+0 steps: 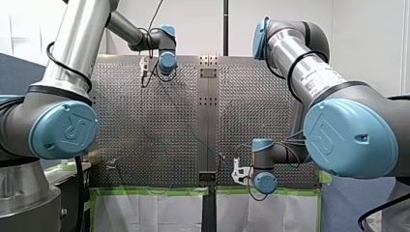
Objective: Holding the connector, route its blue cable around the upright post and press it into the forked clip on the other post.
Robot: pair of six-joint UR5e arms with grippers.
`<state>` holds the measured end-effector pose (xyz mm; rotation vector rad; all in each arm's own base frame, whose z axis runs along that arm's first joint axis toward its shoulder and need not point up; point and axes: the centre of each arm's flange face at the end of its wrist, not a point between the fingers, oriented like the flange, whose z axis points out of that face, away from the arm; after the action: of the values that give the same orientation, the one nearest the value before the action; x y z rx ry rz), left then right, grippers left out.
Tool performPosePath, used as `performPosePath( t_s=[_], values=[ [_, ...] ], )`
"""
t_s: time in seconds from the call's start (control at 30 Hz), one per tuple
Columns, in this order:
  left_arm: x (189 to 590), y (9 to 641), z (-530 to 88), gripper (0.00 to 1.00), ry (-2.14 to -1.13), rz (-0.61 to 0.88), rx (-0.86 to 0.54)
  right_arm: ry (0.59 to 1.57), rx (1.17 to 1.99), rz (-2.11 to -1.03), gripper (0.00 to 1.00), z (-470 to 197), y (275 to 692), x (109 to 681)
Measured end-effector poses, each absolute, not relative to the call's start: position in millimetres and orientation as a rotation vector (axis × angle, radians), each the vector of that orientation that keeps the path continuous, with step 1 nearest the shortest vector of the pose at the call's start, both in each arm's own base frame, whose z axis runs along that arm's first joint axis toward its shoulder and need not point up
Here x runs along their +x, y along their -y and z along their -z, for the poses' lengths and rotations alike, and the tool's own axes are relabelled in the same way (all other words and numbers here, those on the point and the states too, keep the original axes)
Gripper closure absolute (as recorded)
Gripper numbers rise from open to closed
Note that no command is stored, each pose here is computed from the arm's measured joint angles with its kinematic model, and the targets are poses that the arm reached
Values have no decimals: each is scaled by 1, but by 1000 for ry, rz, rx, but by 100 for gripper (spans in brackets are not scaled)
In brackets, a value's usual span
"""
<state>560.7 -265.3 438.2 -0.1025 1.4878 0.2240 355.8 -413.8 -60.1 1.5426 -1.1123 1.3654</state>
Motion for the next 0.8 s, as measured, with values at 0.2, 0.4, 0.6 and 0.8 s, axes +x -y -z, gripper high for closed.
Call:
performPosePath(
  t_s=[0.2,0.4,0.6,0.8],
  values=[
    [549,271,-428,0,-1547,-232,-101,1112,1542,-1366,100,60,414,356],
    [539,277,-413,0,-1586,-265,-105,1111,1542,-1365,100,60,414,356],
    [543,287,-392,0,-1594,-313,-95,1111,1544,-1364,100,60,414,356],
    [548,299,-364,0,-1610,-379,-74,1112,1545,-1362,100,60,414,356]
  ],
)
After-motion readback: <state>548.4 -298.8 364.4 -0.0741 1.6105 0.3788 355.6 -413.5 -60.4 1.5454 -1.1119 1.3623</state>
